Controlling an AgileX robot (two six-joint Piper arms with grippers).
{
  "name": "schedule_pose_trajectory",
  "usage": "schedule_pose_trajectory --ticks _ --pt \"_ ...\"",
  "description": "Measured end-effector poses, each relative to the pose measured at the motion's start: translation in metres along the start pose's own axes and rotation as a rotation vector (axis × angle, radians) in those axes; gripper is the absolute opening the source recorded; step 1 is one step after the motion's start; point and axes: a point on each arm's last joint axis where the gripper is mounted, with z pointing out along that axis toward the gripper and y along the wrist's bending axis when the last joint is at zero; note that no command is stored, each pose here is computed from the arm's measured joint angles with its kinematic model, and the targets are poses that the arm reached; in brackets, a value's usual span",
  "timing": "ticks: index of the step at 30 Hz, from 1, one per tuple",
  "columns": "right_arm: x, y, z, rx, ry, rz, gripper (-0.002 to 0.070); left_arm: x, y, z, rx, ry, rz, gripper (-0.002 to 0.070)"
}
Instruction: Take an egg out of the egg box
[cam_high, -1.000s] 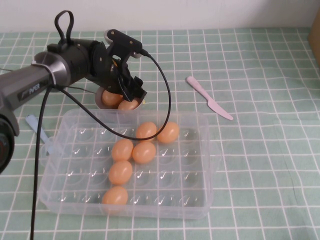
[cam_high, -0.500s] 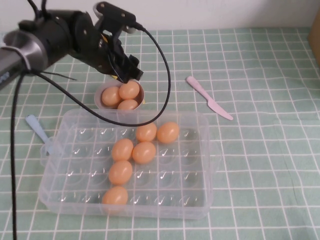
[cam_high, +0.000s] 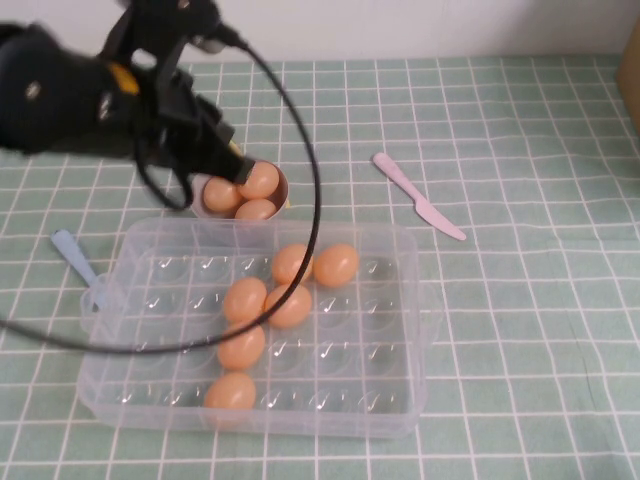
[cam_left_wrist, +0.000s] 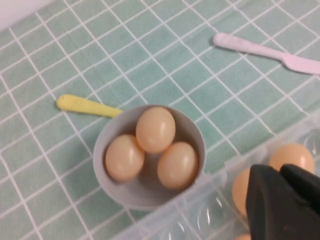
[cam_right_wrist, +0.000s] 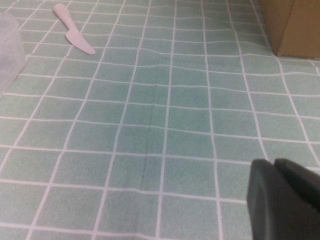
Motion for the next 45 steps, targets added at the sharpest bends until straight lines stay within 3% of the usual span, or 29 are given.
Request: schedule_pose_trajectory --ticks 16,23,38,45 --pt "0.0 0.0 0.0 0.0 0.0 0.0 -0.0017 0.119 -0.032 -0.089 -0.015 -0.154 -0.118 -0.0002" --pt "0.0 0.0 0.0 0.0 0.0 0.0 -0.0017 0.162 -0.042 -0.123 -0.046 -0.308 -0.126 -0.0003" --pt "0.0 0.0 0.0 0.0 0.0 0.0 -0.0017 0.173 -0.043 -0.138 -0.093 -0.433 -0.089 -0.0003" --pt "0.0 0.0 0.0 0.0 0.0 0.0 -0.0017 0.198 -0.041 -0.13 -0.204 -0.638 -0.071 -0.0003"
